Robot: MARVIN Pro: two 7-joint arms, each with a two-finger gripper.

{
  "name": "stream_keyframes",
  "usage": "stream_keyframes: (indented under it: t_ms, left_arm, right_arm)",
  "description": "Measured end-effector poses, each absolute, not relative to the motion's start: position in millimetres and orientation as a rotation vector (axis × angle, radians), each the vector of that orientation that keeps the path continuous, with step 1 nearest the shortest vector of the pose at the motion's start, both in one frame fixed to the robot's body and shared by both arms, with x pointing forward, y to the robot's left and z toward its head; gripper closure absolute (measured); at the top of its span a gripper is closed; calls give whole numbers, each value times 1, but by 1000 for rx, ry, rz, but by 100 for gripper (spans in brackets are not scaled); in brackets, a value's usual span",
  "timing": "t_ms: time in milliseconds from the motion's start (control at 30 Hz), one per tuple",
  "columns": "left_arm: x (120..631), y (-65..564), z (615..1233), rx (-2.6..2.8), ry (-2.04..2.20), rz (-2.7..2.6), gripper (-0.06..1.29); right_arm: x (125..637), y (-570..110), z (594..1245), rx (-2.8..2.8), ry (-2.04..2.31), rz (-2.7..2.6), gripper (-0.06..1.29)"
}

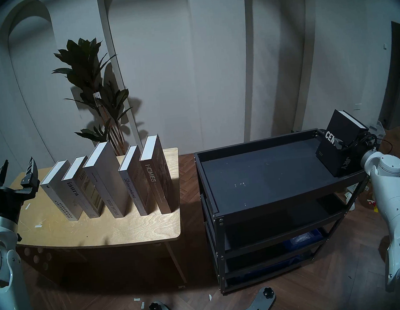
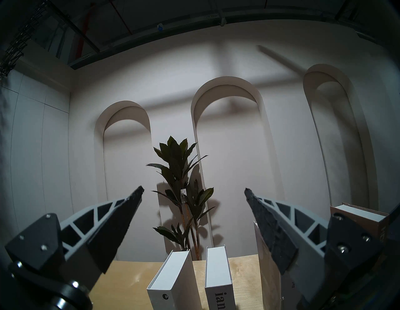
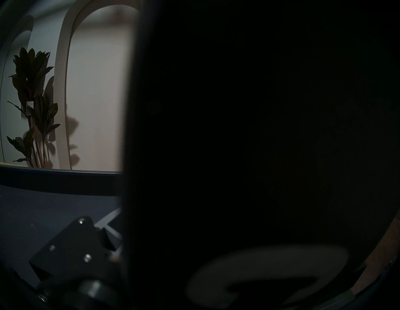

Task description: Move the books from the display table onto the shelf, standing them upright with spines facing out and tallest at one end

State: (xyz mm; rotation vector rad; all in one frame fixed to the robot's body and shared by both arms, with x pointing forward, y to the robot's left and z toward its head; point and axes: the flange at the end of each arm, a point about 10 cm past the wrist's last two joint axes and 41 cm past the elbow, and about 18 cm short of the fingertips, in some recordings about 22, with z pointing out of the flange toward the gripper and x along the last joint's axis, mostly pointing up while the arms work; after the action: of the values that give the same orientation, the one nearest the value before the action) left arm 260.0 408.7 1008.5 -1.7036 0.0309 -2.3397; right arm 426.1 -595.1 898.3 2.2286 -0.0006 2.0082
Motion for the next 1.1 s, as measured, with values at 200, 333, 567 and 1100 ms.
stream_keyframes:
  t_ms: [200, 333, 567, 1100]
  left_arm:
    - [260, 409, 1009, -1703, 31, -2340, -4]
    - [260, 409, 1009, -1703, 31, -2340, -4]
    - [260, 409, 1008, -1704, 31, -2340, -4]
    - [260, 409, 1008, -1703, 31, -2340, -4]
  right_arm:
    - [427, -595, 899, 2231, 17, 1994, 47]
    - [433, -593, 907, 2227, 87, 1965, 47]
    - [444, -590, 931, 2217, 213, 1931, 47]
    - [439, -611, 967, 2261, 346, 1906, 47]
